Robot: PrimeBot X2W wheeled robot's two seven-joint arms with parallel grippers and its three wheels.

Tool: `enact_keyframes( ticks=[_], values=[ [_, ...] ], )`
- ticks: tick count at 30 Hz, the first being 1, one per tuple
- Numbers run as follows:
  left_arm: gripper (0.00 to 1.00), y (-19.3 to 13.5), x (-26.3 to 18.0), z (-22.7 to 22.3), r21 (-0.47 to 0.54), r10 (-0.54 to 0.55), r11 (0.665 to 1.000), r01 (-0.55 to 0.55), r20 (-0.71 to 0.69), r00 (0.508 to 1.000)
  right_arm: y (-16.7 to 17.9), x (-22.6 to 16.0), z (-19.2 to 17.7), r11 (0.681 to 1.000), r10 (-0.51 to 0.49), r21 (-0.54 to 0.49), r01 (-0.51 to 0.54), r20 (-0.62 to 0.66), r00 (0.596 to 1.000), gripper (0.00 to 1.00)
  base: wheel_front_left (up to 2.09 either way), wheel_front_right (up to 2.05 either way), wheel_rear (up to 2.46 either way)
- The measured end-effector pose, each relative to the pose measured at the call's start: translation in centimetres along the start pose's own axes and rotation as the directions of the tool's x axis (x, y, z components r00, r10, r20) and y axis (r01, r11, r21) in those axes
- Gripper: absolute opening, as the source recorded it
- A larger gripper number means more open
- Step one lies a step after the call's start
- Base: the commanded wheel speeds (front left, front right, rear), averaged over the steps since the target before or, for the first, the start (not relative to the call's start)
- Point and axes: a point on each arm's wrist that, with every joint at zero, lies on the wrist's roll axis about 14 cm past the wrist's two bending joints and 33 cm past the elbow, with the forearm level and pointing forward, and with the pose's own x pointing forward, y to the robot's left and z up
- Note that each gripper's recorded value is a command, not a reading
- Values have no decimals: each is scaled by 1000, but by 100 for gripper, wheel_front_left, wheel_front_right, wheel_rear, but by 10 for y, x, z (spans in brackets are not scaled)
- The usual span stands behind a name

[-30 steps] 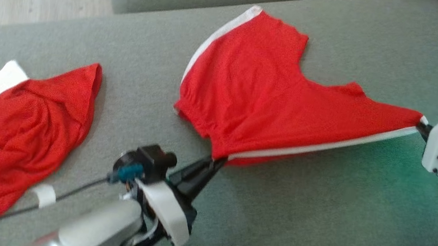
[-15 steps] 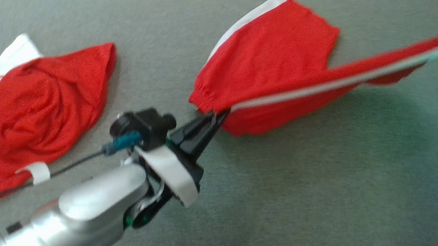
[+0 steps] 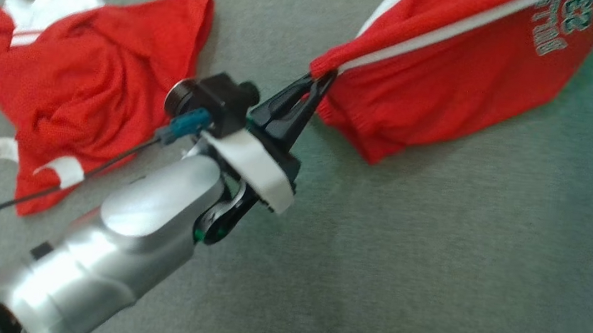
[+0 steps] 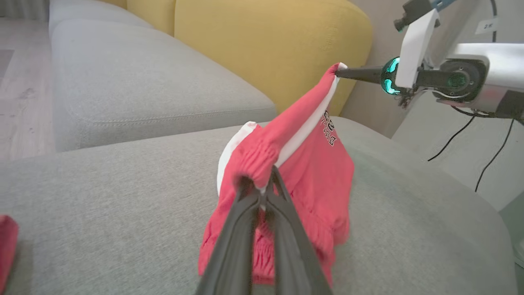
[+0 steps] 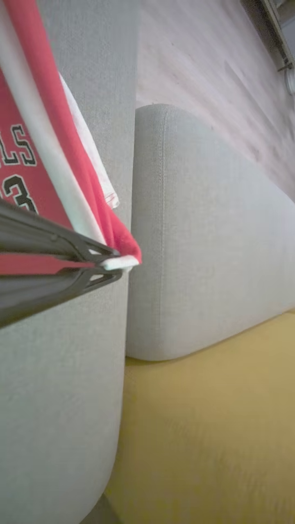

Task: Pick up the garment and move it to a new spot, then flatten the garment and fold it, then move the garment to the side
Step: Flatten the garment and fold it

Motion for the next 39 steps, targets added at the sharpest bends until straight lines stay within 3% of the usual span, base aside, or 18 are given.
enact_keyframes(
  ticks=[8, 15, 16, 17, 18, 20, 25, 30, 39],
  values=[
    [0, 26, 6, -18, -32, 46, 998, -46, -25, 999, 30, 55, -17, 999, 34, -34, -35, -47, 998, 0, 0, 0, 0],
    [0, 36, 4, -27, -54, 72, 996, -74, -37, 997, 51, 77, -34, 998, 58, -32, -61, -81, 995, 0, 0, 0, 0],
    [0, 37, 4, -28, -51, 71, 996, -73, -39, 997, 53, 80, -36, 998, 59, -29, -62, -83, 995, 12, 0, 0, 0],
    [0, 39, 3, -29, -50, 76, 996, -78, -43, 996, 54, 81, -37, 997, 61, -32, -64, -86, 994, 100, 0, 0, 0],
    [0, 40, 3, -31, -52, 75, 996, -78, -49, 996, 55, 83, -38, 997, 61, -35, -64, -84, 995, 100, 0, 0, 0],
    [100, 41, 3, -36, -56, 83, 995, -86, -60, 995, 56, 85, -39, 997, 61, -37, -64, -75, 995, 100, 0, 0, 0],
    [100, 46, 1, -37, -48, 105, 993, -108, -66, 992, 49, 80, -34, 999, 45, -28, -46, -48, 998, 100, 0, 0, 0],
    [100, 47, 1, -16, -21, 128, 992, -128, -13, 992, 35, 65, -11, 999, 9, 43, -9, 22, 1000, 100, 0, 0, 0],
    [100, 62, -20, 49, 44, 258, 962, -269, 171, 951, 49, 14, 45, 985, 29, 156, -77, 290, 957, 100, 0, 0, 0]
  ],
)
